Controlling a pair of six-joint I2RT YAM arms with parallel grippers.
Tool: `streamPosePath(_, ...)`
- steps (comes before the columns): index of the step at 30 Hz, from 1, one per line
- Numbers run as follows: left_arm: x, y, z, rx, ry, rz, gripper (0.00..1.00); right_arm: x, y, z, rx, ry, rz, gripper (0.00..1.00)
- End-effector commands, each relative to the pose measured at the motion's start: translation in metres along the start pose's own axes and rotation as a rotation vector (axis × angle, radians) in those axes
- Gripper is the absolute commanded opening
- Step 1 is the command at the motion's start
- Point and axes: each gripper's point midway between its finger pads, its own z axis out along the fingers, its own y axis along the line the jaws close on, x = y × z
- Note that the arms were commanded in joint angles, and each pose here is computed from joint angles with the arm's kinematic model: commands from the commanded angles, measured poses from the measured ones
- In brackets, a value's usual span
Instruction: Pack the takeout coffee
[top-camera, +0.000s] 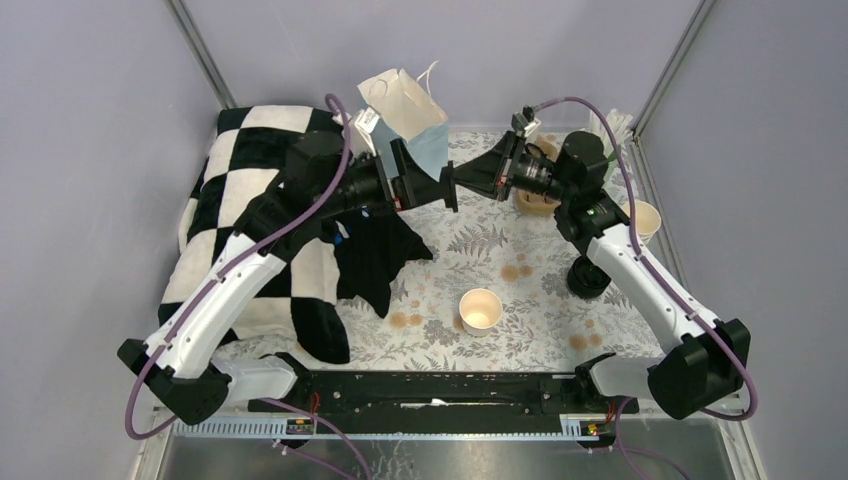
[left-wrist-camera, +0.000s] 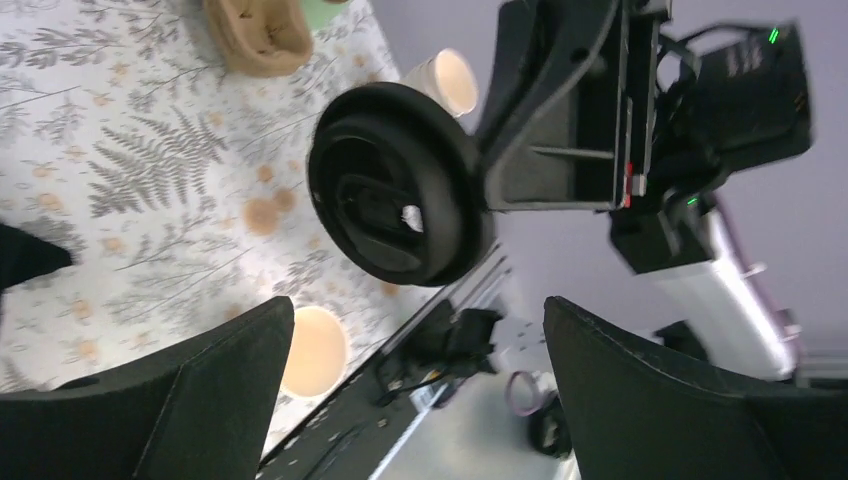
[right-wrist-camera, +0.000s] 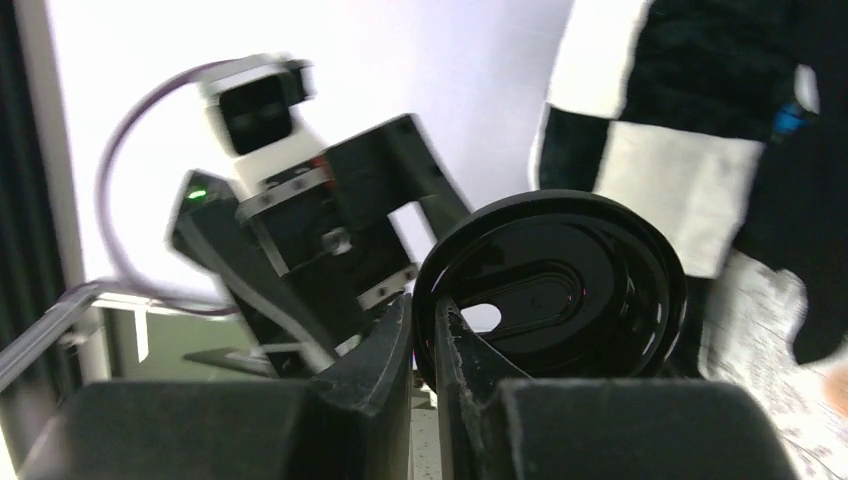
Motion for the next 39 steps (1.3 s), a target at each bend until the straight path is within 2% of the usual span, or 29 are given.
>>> streamPosePath(1,-0.028,-0.04,-0.027,0.208,-0.119,-0.174,0.99,0.008,0.078,-0.019,-0.252,0.003,-0.045,0.15)
streamPosePath(8,-0.032,-0.049,-0.033,0.337,-0.154,-0.312,0.99,0.015,0.104,-0.027,-0.345,0.026,-0.027,0.15)
streamPosePath(15,-0.038,-0.063,-0.032,0.427,-0.151,-0.332,0.99,0.019,0.106,-0.027,-0.35,0.048,-0.027,0.15)
streamPosePath(39,-0.037,-0.058,-0.015,0.428,-0.109,-0.35,0.99,0.024,0.094,-0.015,-0.342,0.07,-0.003,0.14)
